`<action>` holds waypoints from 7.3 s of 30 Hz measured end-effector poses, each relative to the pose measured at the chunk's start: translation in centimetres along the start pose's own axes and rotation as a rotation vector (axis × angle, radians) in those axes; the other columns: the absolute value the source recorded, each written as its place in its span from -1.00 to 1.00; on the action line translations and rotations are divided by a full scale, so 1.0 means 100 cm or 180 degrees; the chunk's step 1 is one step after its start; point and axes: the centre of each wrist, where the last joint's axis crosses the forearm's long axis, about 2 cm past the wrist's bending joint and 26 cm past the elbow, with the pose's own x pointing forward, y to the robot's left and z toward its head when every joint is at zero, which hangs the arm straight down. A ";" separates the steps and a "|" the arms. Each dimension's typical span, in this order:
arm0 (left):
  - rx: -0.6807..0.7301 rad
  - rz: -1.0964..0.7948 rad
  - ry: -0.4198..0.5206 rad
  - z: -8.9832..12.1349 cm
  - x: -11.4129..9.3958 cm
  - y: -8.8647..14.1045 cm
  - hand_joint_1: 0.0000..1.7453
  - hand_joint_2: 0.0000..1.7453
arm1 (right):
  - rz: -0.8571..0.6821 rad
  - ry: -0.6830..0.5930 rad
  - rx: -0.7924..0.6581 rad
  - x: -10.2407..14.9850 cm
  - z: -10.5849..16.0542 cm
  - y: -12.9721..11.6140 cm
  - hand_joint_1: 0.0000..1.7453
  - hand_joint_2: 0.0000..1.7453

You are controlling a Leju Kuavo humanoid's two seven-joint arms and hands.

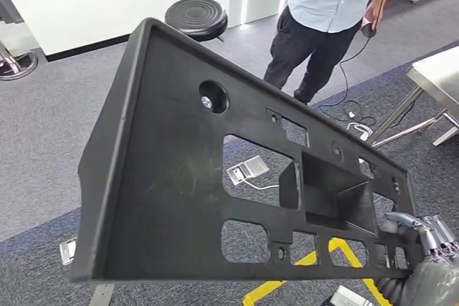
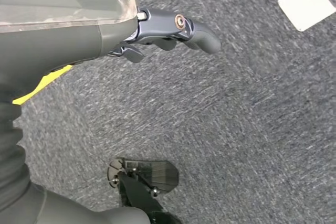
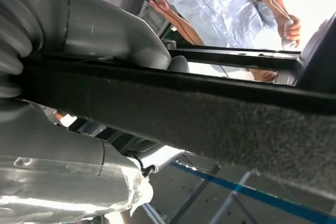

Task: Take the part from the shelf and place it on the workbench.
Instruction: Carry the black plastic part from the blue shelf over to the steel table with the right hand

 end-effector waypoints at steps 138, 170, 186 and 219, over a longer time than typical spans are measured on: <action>-0.0144 0.0057 -0.0150 0.000 0.000 0.000 -1.00 1.00 | 0.0044 0.0088 -0.0010 -0.008 0.001 0.001 1.00 1.00; -0.0263 0.0124 -0.0237 -0.001 0.000 0.000 -1.00 1.00 | 0.0049 0.0060 -0.0009 -0.009 0.002 0.001 1.00 1.00; -0.0317 0.0145 -0.0274 0.000 -0.002 0.001 -1.00 1.00 | -0.0015 0.0097 0.0000 -0.008 0.005 0.003 1.00 1.00; -0.0393 0.0123 -0.0264 0.001 -0.005 0.002 -1.00 1.00 | 0.0094 -0.0044 0.0157 -0.007 0.005 0.011 1.00 1.00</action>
